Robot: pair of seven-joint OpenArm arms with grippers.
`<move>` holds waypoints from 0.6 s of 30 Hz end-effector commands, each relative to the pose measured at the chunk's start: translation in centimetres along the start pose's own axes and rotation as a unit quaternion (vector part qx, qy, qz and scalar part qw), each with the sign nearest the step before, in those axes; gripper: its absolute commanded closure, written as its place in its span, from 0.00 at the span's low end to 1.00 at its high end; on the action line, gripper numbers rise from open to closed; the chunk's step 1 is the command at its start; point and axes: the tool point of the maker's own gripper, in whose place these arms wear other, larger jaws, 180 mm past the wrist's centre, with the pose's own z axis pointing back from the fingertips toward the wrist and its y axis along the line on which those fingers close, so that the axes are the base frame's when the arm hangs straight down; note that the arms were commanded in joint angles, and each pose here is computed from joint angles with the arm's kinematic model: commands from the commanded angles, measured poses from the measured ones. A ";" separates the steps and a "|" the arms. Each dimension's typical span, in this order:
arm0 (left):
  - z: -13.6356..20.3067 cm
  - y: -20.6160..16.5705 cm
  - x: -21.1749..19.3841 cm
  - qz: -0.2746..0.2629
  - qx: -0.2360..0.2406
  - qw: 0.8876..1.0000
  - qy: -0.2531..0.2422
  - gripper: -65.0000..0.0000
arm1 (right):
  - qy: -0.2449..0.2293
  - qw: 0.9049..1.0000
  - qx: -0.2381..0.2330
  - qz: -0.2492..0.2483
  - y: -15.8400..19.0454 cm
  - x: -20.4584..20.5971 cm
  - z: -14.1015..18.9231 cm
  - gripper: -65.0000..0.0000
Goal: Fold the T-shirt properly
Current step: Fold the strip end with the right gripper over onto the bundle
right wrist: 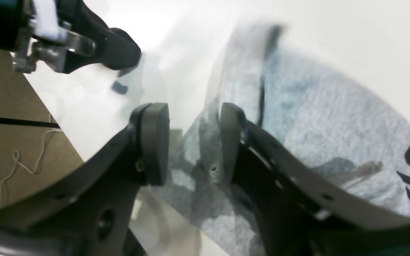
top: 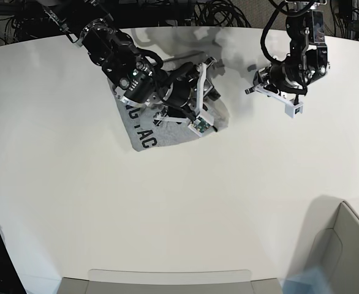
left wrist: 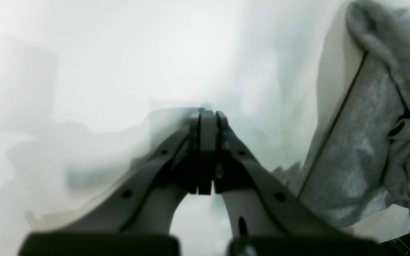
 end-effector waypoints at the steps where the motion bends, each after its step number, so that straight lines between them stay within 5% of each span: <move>1: 0.5 -0.2 0.8 -0.003 -0.003 1.000 -0.011 1.00 | -0.030 0.999 0.000 0.010 0.0 1.6 0.9 0.63; 5: 0.5 -0.2 0.8 -0.003 -0.003 1.000 -0.011 1.00 | -0.073 0.995 -0.061 -0.017 -4.3 3.1 3.9 0.66; 9: 0.4 -0.4 0.7 -0.005 -0.005 1.000 -0.010 1.00 | -0.096 0.980 -0.152 -0.087 -11.7 2.7 7.3 0.83; 12: 0.4 -0.4 0.7 -0.004 -0.006 1.000 -0.010 1.00 | -0.070 0.974 -0.187 -0.109 -15.0 0.5 8.0 0.99; 18: 0.3 -0.5 0.7 -0.003 -0.008 1.000 -0.010 1.00 | 0.035 0.976 -0.167 -0.133 -15.5 -5.5 4.2 1.00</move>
